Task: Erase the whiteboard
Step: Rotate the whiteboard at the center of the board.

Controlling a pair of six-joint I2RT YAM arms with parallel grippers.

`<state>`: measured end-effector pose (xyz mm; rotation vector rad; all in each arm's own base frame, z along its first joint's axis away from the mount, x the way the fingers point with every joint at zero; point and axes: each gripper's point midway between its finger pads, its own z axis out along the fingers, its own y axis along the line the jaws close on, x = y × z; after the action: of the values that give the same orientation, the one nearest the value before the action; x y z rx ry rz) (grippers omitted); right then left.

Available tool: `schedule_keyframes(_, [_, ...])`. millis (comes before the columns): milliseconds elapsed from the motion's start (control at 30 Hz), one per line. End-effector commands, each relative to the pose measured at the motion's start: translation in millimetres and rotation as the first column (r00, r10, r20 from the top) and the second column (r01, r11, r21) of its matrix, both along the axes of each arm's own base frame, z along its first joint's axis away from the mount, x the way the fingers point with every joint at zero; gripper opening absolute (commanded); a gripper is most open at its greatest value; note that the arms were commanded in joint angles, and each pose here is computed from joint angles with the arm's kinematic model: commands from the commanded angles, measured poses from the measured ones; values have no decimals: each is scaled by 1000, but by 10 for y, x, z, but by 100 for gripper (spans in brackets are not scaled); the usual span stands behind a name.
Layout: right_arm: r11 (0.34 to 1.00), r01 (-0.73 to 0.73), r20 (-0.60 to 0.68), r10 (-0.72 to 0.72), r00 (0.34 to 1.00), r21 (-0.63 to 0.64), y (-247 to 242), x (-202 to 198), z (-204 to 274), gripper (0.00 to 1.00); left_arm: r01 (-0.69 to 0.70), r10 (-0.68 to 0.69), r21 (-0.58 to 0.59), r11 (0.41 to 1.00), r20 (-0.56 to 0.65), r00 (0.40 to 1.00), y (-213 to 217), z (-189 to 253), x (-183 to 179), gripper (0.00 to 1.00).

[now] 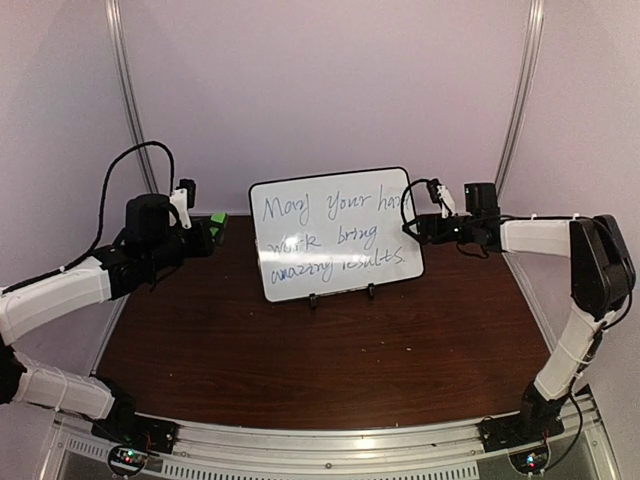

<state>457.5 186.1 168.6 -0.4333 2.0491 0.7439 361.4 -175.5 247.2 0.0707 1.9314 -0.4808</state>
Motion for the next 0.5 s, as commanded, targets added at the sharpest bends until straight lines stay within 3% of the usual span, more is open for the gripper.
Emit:
schedule_keyframes(0, [995,99,66,-99,993,11,-200,479,261,81,3,-3,-18,1000,39,999,-29,155,18,23])
schedule_keyframes(267, [994,61,163,-75,984,85,-186,927,740,83,-3,4,-24,1000,49,999,2,171,-13,23])
schedule_keyframes(467, [974,-19,184,-24,983,227,-146,1336,874,84,8,-6,-27,1000,47,999,-22,159,-12,23])
